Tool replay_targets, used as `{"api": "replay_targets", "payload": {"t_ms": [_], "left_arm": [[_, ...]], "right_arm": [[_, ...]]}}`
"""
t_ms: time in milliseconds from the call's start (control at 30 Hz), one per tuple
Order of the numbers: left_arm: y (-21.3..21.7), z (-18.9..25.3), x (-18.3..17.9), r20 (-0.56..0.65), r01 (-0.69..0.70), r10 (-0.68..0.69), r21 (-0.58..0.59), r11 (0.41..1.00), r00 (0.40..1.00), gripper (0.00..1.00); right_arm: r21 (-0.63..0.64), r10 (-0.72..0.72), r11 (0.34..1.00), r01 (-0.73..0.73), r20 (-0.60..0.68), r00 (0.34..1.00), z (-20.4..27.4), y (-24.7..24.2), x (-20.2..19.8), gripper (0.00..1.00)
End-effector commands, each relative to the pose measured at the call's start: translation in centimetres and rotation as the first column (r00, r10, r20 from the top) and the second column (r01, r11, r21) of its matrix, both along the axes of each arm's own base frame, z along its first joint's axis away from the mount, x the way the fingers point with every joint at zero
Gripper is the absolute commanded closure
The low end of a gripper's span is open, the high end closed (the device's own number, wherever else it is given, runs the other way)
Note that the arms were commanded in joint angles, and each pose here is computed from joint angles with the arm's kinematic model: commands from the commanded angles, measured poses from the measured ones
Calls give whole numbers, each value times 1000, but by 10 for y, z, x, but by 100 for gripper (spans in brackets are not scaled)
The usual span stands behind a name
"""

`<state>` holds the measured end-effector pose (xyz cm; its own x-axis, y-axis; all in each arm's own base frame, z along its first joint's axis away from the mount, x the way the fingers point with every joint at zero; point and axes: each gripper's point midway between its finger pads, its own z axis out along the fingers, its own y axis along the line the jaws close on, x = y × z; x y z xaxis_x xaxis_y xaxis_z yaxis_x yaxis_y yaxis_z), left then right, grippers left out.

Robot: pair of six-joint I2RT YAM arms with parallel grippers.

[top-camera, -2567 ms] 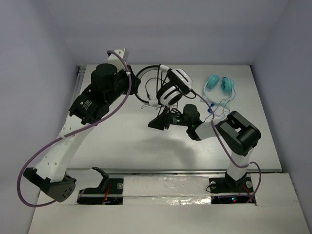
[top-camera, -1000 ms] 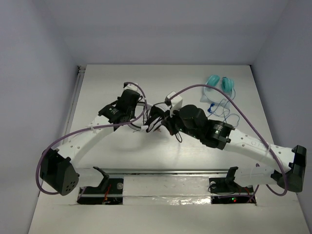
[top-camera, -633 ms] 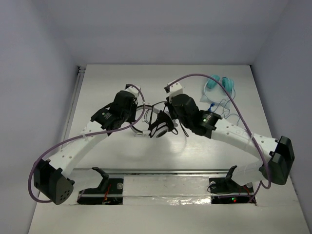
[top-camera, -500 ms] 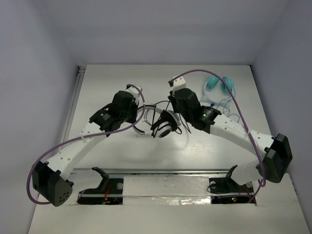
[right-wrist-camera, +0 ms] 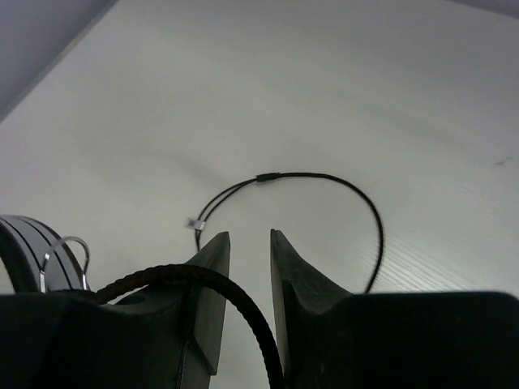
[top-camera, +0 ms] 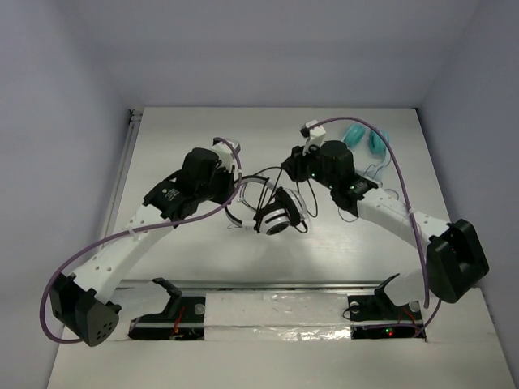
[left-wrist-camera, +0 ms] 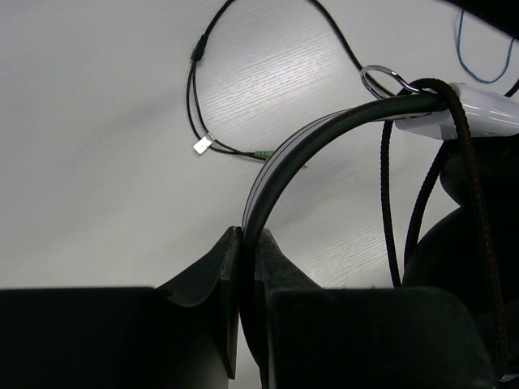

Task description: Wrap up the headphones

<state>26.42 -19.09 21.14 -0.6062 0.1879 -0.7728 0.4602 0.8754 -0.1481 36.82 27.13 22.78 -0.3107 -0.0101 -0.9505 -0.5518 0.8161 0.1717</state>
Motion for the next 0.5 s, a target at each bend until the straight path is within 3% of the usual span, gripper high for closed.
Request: {"api": "replay_targets", "payload": {"t_ms": [0,267,467], "left_arm": [[-14,80,-4,157,48,-20,-179,983,987,100],[-12,131,-10,235,50,17,-277,959,972,100],[-19,171,-6,302,78,38,-363,928,953,100]], "right_arm": [[227,249,938,-264,91,964,34,32,-19,68],[342,326,877,-337,91,941,23,32,-31,69],[428,476,783,-451,54,878,1,49,-54,65]]}}
